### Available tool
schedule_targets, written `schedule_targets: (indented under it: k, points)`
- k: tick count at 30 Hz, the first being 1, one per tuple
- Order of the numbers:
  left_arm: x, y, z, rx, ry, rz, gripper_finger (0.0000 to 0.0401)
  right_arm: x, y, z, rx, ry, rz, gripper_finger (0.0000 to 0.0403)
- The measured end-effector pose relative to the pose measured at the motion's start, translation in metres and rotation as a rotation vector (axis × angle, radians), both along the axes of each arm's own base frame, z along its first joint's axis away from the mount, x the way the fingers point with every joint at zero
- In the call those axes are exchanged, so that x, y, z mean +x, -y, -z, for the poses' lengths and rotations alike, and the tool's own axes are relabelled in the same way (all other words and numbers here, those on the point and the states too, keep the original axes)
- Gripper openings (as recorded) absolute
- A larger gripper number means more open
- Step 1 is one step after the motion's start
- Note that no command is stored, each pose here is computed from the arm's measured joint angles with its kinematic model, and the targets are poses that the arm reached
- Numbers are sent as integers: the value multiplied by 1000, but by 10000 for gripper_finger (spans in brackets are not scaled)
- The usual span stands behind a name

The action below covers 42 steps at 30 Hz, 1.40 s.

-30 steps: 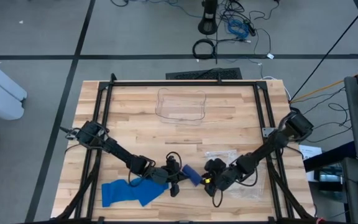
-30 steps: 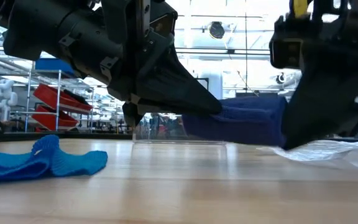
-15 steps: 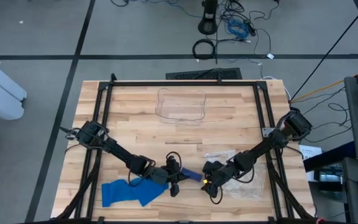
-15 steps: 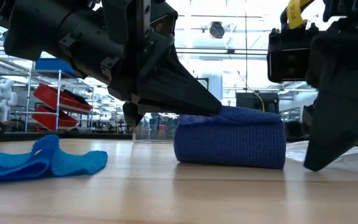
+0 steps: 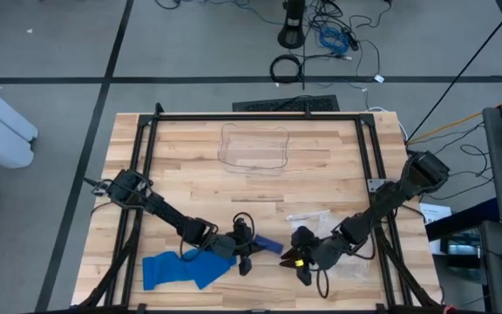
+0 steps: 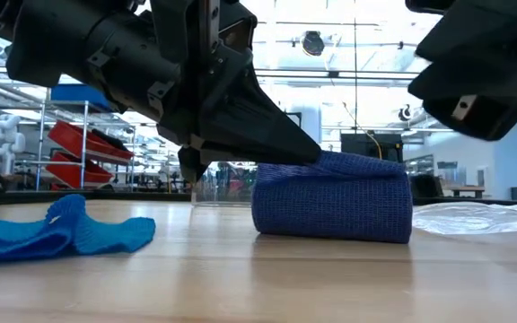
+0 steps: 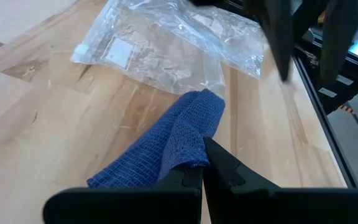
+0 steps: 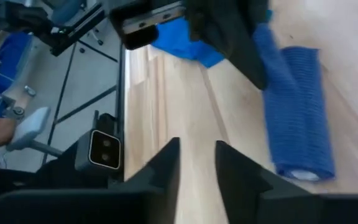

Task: Roll bandage
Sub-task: Roll the purple bandage

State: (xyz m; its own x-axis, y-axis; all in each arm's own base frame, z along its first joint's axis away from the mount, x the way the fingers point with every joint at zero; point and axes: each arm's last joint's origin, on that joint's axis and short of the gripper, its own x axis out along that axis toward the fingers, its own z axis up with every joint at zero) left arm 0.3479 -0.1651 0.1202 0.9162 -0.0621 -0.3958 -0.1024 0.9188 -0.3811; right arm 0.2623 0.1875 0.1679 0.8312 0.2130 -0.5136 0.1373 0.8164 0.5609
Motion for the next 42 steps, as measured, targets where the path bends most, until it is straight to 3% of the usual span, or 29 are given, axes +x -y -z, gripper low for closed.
schedule_targets:
  k: [6, 20, 38, 42]
  points:
    - [1, -2, 0, 4, 1, -14, 2, 12, 3, 15, -27, 21, 7, 5]
    - [1, -3, 0, 8, 0, -17, 2, 22, 30, 24, -113, -61, 77, 0]
    - [0, -1, 0, 4, -6, 8, 2, 19, 33, 28, -141, -111, 112, 0]
    - [0, -1, 0, -7, -7, 18, 17, 19, 33, 28, -139, -114, 114, 0]
